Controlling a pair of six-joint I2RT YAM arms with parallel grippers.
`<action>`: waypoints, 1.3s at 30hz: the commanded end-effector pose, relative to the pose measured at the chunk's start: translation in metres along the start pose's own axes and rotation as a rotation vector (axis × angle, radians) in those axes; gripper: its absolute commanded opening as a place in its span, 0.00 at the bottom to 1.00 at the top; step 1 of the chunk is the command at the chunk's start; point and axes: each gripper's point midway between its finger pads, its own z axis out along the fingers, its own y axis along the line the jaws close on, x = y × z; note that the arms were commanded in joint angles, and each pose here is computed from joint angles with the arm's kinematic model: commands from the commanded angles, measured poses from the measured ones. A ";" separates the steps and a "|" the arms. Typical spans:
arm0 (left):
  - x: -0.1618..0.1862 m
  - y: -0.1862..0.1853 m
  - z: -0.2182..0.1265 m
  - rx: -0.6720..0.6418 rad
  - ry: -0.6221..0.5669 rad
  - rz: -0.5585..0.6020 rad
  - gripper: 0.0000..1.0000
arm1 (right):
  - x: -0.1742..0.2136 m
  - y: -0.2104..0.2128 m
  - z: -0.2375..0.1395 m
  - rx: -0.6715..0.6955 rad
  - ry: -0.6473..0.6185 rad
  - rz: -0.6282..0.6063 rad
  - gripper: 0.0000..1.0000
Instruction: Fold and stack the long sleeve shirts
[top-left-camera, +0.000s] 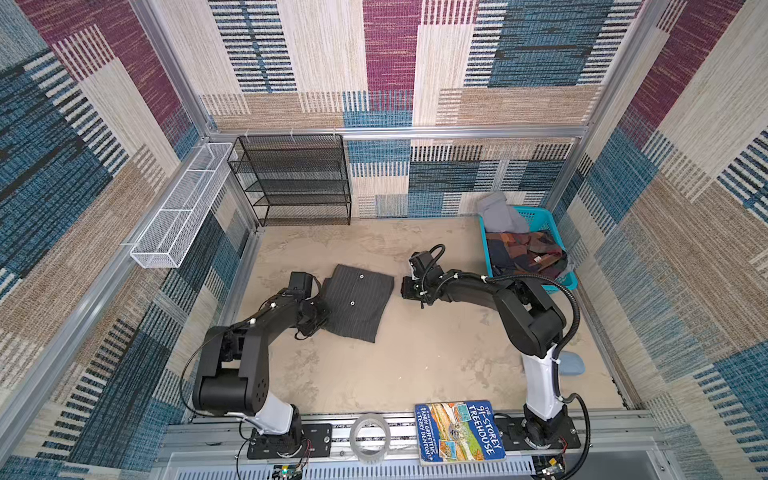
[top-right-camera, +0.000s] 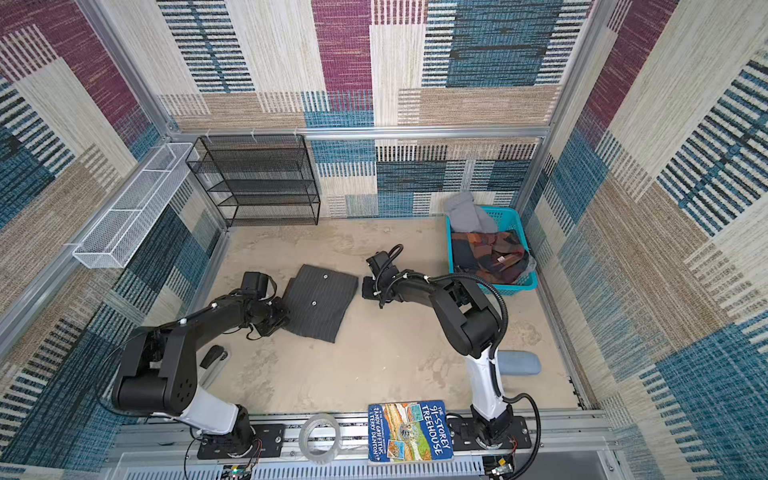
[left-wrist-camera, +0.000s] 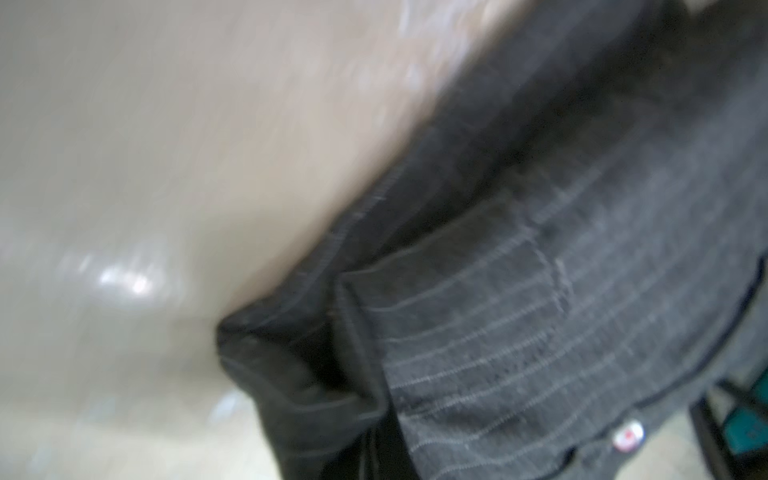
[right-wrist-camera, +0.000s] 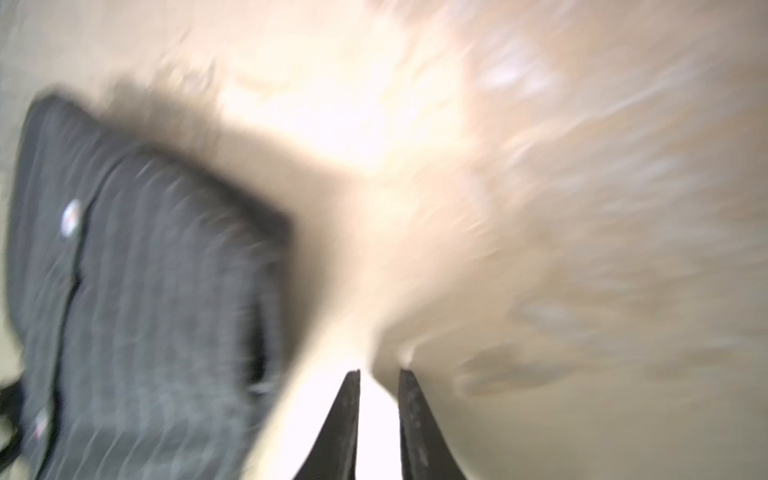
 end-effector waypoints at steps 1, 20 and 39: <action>0.016 -0.001 -0.023 0.023 0.024 -0.046 0.01 | -0.009 0.011 -0.016 -0.002 -0.007 -0.074 0.22; -0.003 -0.043 -0.047 0.140 0.011 0.073 0.03 | 0.101 0.163 -0.046 -0.378 0.143 -0.085 0.25; -0.010 0.054 -0.049 -0.222 -0.117 -0.040 0.05 | 0.107 0.110 -0.009 -0.223 0.160 -0.041 0.23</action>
